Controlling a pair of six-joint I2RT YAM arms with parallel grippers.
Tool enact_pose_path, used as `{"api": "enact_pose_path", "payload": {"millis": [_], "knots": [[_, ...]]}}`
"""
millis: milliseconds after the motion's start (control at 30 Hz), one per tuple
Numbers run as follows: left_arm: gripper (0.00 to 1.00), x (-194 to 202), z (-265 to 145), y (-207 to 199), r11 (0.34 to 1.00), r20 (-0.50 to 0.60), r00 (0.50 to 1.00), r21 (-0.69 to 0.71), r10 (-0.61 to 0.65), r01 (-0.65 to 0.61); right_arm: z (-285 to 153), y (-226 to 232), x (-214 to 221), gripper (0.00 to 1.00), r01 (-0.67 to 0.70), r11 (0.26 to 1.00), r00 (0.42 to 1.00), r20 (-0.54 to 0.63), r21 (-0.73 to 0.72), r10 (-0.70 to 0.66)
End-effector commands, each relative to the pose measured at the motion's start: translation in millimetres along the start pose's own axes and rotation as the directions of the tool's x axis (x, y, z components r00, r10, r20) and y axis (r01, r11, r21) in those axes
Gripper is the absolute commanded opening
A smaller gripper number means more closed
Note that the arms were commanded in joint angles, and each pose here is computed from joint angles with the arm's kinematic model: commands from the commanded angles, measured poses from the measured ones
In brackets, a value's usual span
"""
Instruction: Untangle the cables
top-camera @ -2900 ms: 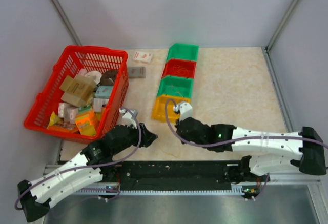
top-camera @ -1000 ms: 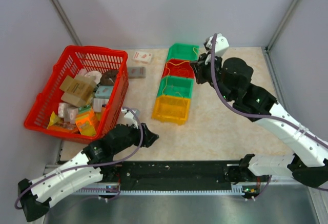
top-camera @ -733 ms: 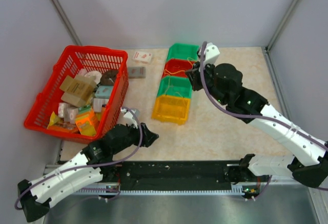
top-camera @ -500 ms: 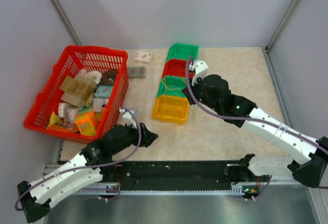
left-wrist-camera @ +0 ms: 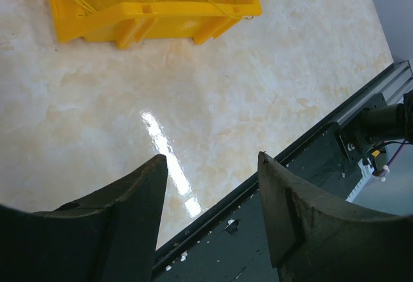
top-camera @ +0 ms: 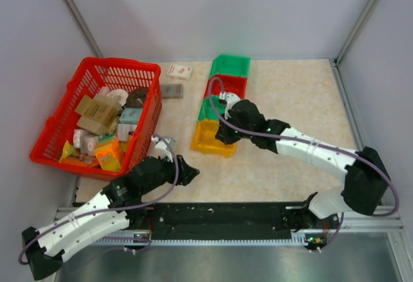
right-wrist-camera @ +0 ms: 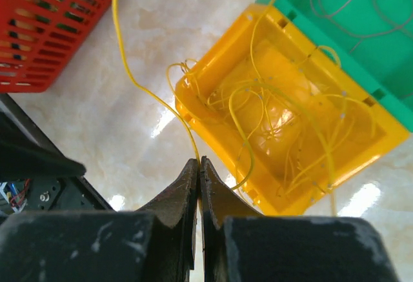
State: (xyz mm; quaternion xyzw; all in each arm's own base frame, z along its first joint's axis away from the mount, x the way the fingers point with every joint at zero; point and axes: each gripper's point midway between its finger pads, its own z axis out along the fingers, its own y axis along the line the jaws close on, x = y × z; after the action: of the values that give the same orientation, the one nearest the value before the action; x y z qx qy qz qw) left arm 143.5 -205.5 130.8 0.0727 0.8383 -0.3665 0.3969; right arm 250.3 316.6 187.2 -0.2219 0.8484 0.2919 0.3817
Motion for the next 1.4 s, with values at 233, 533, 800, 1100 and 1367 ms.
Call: {"api": "enact_pose_path", "payload": {"millis": [233, 533, 800, 1100, 1367], "knots": [[0.63, -19, -5, -15, 0.999, 0.059, 0.998, 0.047, -0.013, 0.010, 70, -10, 12, 0.00, -0.139, 0.990, 0.987, -0.087, -0.015, 0.137], [0.63, -14, -4, -12, 0.999, 0.057, 0.998, 0.050, -0.019, 0.016, 89, -67, 53, 0.00, -0.043, 0.973, 0.983, -0.166, 0.226, 0.082], [0.63, -14, -2, -14, 0.998, 0.045, 0.999, 0.054, -0.021, 0.018, 80, -36, 27, 0.19, -0.038, 0.992, 0.989, -0.135, 0.121, 0.055], [0.63, -14, -3, -13, 0.999, 0.048, 0.999, 0.046, -0.022, 0.020, 30, -17, -8, 0.51, -0.003, 0.993, 0.999, -0.041, 0.114, 0.007], [0.62, -10, 6, -6, 1.000, -0.011, 1.000, -0.021, 0.001, -0.001, 39, -15, -30, 0.69, -0.015, 0.995, 1.000, 0.014, 0.094, 0.014]]}}
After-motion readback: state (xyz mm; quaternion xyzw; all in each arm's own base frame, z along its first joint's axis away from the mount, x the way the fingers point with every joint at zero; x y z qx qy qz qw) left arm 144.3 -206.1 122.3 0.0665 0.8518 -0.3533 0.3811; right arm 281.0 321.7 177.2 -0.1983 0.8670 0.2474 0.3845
